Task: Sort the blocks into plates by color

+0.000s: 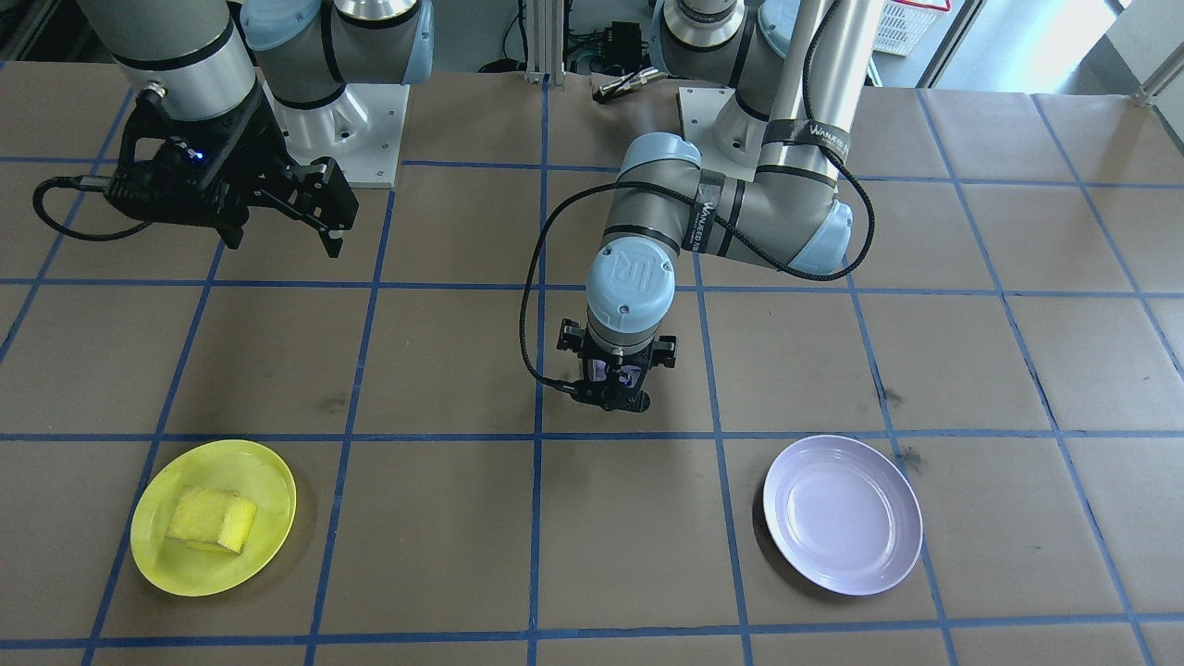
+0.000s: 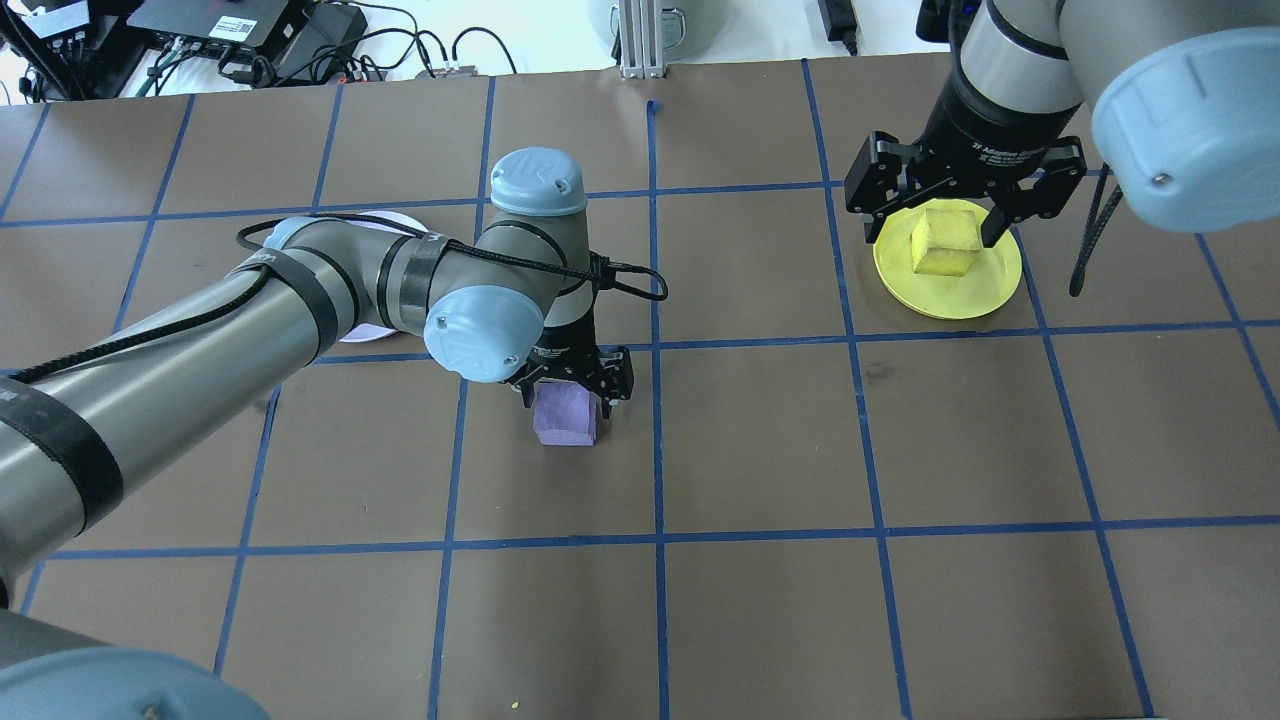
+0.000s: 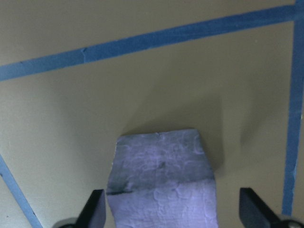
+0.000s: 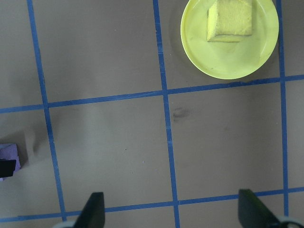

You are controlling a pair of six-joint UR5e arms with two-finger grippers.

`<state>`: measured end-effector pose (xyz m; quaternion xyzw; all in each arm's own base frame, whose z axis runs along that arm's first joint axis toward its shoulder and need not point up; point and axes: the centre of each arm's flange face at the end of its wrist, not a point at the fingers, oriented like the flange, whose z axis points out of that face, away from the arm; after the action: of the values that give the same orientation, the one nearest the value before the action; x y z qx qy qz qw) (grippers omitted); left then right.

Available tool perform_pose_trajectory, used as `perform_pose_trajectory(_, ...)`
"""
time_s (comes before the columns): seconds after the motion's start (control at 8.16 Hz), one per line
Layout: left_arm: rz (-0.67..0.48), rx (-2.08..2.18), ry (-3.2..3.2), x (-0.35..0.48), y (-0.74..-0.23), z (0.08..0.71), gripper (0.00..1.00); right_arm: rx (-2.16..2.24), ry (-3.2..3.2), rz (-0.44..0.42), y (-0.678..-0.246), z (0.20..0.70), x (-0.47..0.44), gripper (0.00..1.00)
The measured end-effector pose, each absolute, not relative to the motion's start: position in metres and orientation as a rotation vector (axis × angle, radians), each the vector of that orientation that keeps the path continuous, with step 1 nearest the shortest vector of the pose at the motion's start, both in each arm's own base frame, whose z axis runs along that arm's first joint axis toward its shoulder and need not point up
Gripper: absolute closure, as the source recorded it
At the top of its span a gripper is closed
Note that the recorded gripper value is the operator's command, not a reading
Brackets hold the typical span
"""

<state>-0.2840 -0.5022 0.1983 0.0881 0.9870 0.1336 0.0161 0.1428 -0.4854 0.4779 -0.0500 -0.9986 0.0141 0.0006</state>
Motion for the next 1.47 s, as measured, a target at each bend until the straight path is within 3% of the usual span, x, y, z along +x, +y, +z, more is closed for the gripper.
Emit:
perform_pose_trajectory(0.12, 0.419, 0.276, 3.068, -0.284, -0.502, 0.196, 0.46, -0.157, -3.136, 0.044, -0.485, 0.478, 0.143, 0.00)
perform_pose_trajectory(0.25, 0.418, 0.274, 3.069, -0.284, -0.503, 0.195, 0.99, -0.157, -3.137, 0.044, -0.485, 0.478, 0.143, 0.00)
perform_pose_trajectory(0.98, 0.369, 0.275, 3.063, -0.279, -0.507, 0.217, 1.00, -0.158, -3.138, 0.044, -0.485, 0.478, 0.143, 0.00)
perform_pose_trajectory(1.47, 0.273, 0.217, 3.039, -0.191, -0.544, 0.308, 1.00, -0.157, -3.139, 0.044, -0.485, 0.478, 0.143, 0.00)
